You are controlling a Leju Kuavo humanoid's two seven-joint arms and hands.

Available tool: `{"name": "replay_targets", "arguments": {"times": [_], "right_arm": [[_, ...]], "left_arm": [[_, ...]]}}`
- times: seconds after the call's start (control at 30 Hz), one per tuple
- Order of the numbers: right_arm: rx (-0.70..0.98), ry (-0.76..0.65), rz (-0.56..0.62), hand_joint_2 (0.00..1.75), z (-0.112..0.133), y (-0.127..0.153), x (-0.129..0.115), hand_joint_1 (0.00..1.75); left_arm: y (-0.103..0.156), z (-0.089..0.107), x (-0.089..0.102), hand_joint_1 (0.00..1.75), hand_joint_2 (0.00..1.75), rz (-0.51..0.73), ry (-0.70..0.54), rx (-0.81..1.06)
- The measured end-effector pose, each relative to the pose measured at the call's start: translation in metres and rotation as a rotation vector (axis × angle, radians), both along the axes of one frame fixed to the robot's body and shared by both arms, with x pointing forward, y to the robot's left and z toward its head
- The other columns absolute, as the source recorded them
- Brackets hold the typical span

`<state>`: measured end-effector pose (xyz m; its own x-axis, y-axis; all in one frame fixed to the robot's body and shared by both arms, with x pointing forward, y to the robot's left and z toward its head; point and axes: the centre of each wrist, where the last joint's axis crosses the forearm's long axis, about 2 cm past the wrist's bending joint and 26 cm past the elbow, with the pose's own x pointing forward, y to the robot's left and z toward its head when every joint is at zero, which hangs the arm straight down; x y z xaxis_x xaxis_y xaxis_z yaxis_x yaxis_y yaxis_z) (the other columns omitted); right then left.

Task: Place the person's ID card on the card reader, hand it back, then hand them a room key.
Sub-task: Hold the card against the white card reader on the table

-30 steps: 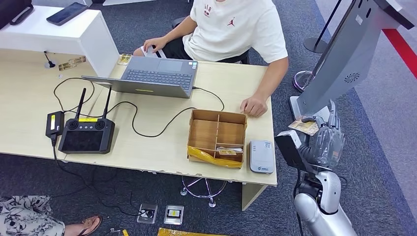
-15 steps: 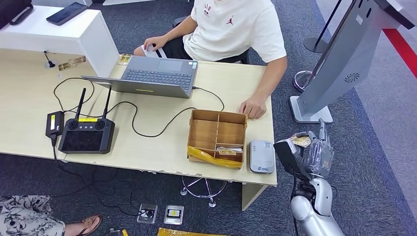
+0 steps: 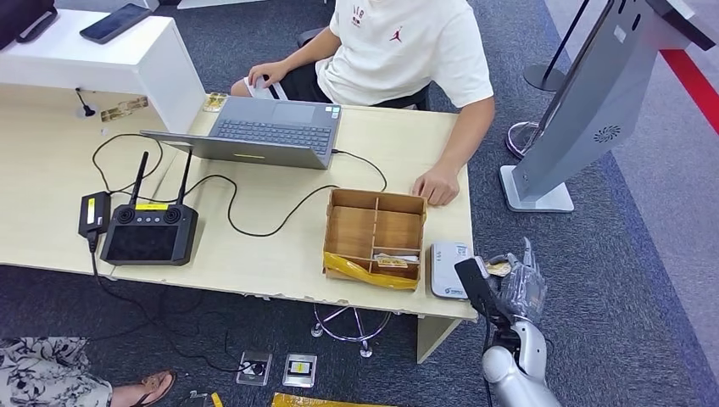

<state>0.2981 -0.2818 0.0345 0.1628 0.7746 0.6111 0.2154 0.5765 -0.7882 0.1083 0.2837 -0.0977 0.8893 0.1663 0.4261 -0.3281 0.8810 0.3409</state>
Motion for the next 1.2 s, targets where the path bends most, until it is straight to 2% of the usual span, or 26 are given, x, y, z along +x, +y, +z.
{"name": "replay_targets", "arguments": {"times": [0.33, 0.7, 0.93, 1.2], "right_arm": [[0.035, 0.090, -0.060, 1.75, -0.019, -0.006, -0.007, 1.75], [-0.022, 0.056, -0.061, 1.75, -0.020, -0.019, -0.009, 1.75], [-0.021, -0.060, -0.082, 1.75, -0.006, -0.029, -0.001, 1.75], [0.074, -0.230, -0.168, 1.75, 0.028, -0.038, 0.013, 1.75]], "left_arm": [[0.000, 0.000, 0.000, 0.00, 1.75, -0.025, 0.000, 0.004], [0.000, 0.001, 0.002, 0.00, 1.75, -0.038, -0.001, 0.008], [0.000, 0.001, 0.002, 0.00, 1.75, -0.037, 0.000, 0.009], [0.001, 0.001, 0.002, 0.00, 1.75, -0.031, 0.001, 0.009]]}}
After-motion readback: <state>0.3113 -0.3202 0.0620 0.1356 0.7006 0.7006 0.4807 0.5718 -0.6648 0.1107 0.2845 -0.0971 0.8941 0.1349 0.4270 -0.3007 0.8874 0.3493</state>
